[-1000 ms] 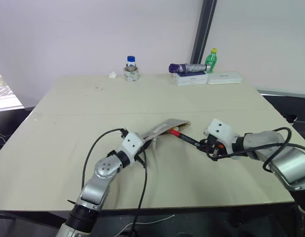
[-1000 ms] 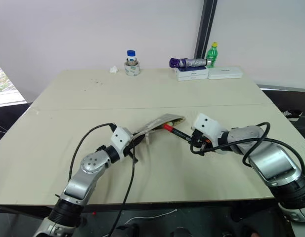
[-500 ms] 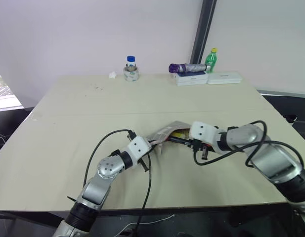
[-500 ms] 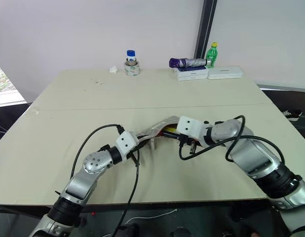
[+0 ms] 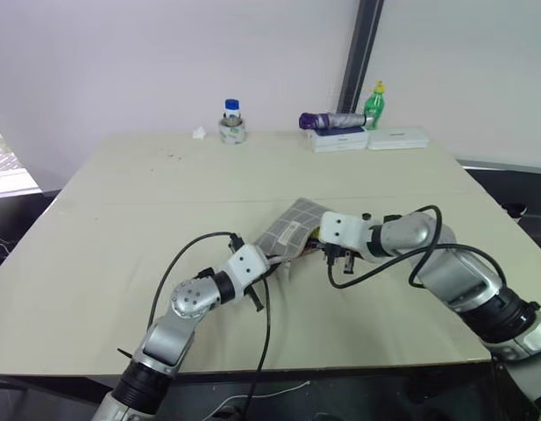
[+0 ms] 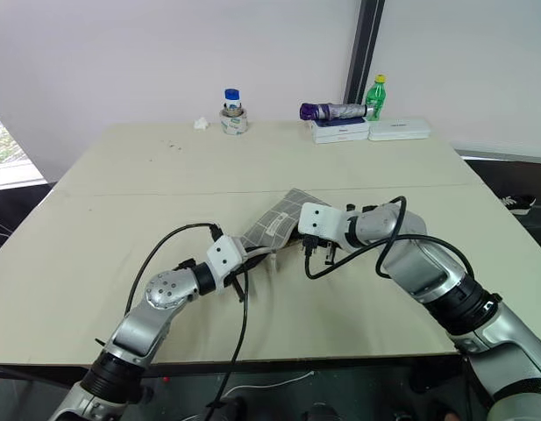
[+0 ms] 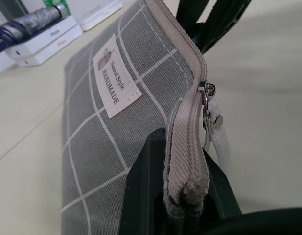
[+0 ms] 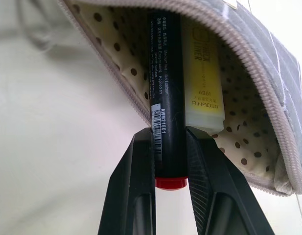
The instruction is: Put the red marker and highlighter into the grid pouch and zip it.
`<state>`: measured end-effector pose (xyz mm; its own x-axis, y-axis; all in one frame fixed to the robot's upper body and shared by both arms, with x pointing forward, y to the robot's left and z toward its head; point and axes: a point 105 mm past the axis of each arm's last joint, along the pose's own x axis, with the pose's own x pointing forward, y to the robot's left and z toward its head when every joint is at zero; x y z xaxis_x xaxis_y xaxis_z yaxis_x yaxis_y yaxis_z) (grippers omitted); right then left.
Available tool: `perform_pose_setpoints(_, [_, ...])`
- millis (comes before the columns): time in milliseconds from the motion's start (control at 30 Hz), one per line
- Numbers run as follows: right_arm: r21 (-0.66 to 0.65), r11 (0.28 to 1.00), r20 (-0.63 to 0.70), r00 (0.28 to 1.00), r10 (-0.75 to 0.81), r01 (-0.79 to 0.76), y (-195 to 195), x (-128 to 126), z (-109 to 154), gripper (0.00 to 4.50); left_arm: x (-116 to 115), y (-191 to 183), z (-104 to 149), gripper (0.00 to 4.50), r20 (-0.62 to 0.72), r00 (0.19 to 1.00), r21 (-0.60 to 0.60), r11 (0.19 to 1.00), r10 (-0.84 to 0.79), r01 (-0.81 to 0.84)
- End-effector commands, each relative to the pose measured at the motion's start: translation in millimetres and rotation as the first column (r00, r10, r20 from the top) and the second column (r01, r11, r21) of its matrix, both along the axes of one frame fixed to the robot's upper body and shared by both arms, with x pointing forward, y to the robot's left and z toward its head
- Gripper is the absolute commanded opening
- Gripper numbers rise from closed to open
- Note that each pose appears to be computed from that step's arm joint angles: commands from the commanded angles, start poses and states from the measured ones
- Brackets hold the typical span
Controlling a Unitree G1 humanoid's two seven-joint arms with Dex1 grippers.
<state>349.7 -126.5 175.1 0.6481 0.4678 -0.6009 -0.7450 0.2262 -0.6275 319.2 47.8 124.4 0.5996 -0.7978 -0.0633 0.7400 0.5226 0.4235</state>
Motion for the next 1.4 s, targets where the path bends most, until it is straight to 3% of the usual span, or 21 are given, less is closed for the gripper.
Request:
perform_pose_setpoints(33, [0.080,0.995,0.092,0.994,0.054,-0.061,15,-1,35,1.88,-6,-7,16,0.00,0.022,0.999,-0.059,0.998,-0.032,0.033])
perform_pose_setpoints(167, [0.190,0.978,0.098,0.993,0.067,-0.085,15,-10,57,3.92,3,0,19,0.00,-0.043,0.999,-0.133,0.991,0.028,-0.034])
perform_pose_setpoints(333, [0.266,0.963,0.090,0.996,0.027,-0.050,-5,-17,77,3.92,10,5,27,0.00,-0.109,0.992,-0.220,0.971,0.066,-0.089])
perform_pose_setpoints(467, [0.330,0.944,0.050,0.999,-0.009,-0.008,-18,-21,77,3.92,17,8,44,0.00,-0.150,0.986,-0.331,0.935,0.078,-0.125])
perform_pose_setpoints(633, [0.478,0.878,-0.051,0.998,0.029,-0.001,-1,-35,65,3.92,29,16,61,0.00,-0.210,0.973,-0.445,0.877,0.096,-0.182])
perform_pose_setpoints(833, [0.600,0.798,-0.135,0.991,0.024,0.062,31,-33,43,3.92,29,15,70,0.00,-0.274,0.961,-0.529,0.829,0.038,-0.183])
perform_pose_setpoints(1400, [0.675,0.730,-0.159,0.987,0.002,0.107,62,-23,25,3.92,15,-2,71,0.00,-0.322,0.942,-0.537,0.838,-0.092,-0.101])
